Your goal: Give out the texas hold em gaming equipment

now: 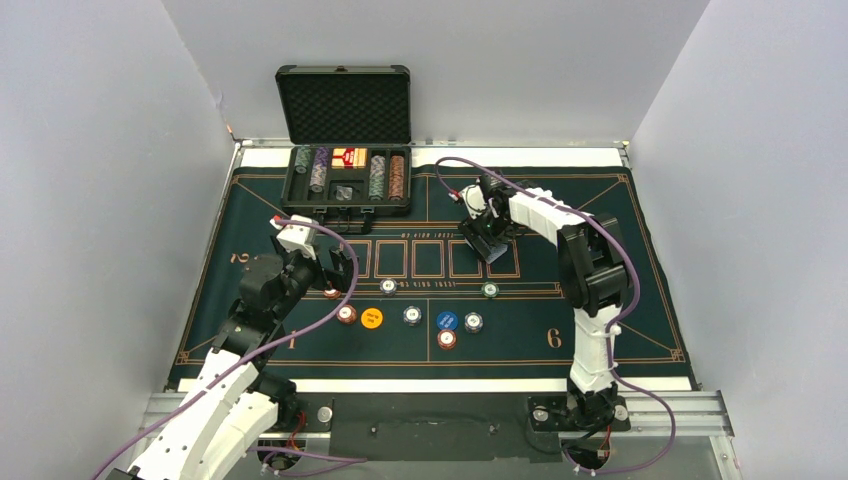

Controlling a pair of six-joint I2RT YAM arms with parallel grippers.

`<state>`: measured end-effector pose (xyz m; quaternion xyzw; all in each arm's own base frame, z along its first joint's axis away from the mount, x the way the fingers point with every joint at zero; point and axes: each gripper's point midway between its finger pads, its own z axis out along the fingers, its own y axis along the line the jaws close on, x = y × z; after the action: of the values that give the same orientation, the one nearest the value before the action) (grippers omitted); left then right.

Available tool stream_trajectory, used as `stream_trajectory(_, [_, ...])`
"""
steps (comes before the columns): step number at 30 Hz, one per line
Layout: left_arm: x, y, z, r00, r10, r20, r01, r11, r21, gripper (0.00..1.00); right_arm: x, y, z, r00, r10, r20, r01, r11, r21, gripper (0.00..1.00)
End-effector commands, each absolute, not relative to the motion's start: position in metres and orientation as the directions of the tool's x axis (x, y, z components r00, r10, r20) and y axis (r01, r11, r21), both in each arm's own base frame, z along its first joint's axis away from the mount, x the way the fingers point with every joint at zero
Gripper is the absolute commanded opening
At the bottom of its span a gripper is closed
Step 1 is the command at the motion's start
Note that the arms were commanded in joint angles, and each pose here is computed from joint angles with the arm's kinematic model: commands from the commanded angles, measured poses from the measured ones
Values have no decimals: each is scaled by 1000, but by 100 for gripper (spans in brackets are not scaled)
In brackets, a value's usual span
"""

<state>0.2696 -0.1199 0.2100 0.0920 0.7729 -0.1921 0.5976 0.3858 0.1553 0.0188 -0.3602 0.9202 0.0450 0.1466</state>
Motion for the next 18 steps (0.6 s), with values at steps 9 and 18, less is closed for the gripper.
stream_trajectory(9, [272,-143,246,-278,-293,-915,412,824,-389,98,383,153,52,-643,-679,-355,-707,704,-65,13])
stream_trajectory(18, [275,-177,265,-391,-492,-778,443,640,-628,99,381,154,71,-621,-690,-372,-724,687,-65,10])
